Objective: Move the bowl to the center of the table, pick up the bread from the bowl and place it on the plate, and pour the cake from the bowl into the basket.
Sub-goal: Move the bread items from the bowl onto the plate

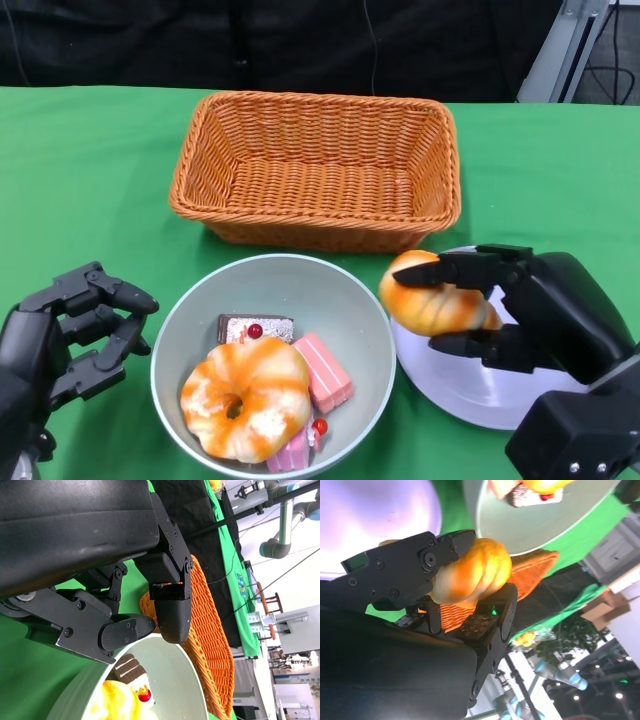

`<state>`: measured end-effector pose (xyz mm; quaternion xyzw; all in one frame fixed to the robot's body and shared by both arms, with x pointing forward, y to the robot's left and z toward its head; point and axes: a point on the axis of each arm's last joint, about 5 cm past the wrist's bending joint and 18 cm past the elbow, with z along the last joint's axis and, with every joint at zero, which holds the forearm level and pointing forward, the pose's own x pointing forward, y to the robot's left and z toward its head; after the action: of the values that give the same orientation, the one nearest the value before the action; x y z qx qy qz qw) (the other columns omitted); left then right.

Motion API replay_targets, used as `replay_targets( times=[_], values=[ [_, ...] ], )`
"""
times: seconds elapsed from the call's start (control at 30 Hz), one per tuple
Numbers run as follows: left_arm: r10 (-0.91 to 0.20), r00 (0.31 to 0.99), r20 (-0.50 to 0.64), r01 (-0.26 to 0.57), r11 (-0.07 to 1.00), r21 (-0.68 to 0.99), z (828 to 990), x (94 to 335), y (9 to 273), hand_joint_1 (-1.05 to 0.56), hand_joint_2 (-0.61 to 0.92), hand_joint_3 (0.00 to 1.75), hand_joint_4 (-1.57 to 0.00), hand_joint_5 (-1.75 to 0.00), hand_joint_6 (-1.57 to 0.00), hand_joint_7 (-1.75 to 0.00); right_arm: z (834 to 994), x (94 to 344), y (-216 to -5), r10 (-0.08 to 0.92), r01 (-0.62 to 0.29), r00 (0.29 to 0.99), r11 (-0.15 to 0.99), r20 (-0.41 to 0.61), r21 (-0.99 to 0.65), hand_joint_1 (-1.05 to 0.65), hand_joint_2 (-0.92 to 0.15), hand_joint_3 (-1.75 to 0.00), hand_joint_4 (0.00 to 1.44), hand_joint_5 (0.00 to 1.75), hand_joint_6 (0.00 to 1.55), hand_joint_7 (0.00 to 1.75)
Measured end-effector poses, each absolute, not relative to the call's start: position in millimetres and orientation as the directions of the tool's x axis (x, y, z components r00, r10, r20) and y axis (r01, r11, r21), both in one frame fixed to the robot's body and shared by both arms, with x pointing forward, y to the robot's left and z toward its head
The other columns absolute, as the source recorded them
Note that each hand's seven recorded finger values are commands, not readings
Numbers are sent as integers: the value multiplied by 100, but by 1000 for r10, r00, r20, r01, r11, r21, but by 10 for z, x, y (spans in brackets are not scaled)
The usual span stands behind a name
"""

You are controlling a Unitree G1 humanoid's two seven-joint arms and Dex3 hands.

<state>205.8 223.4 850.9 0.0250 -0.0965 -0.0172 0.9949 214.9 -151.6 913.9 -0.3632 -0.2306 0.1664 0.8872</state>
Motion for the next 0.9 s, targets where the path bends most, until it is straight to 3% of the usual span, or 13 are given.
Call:
replay_targets(
  times=[0.33, 0.67, 0.8, 0.83, 0.9],
  values=[
    [-23, 982, 188, 18, 1000, 24, 8503, 2070, 2264, -10, 75, 68, -76, -148, -81, -113, 8858, 2169, -1599, 441, -144, 875, 632, 201, -762, -1, -89, -1, 81, 129, 100, 47],
    [-20, 981, 194, 16, 1000, 23, 8512, 2073, 2272, -9, 74, 71, -77, -149, -81, -116, 8599, 2254, -1428, 448, -153, 881, 571, 150, -806, -8, -92, -2, 77, 132, 98, 47],
    [-21, 980, 197, 16, 1000, 24, 8517, 2068, 2274, -11, 74, 70, -77, -148, -81, -115, 8626, 2279, -1380, 462, -196, 884, 500, 68, -843, -22, -92, -4, 60, 110, 87, 17],
    [-22, 980, 198, 18, 1000, 24, 8518, 2067, 2274, -11, 74, 70, -77, -149, -81, -115, 8656, 2282, -1360, 470, -214, 882, 474, 40, -854, -26, -92, -2, 60, 78, 79, 7],
    [-26, 978, 205, 21, 999, 27, 8529, 2067, 2273, -11, 73, 70, -77, -148, -81, -115, 8736, 2284, -1328, 483, -255, 875, 410, -29, -876, -33, -92, -2, 61, 30, 64, 2]
  ],
)
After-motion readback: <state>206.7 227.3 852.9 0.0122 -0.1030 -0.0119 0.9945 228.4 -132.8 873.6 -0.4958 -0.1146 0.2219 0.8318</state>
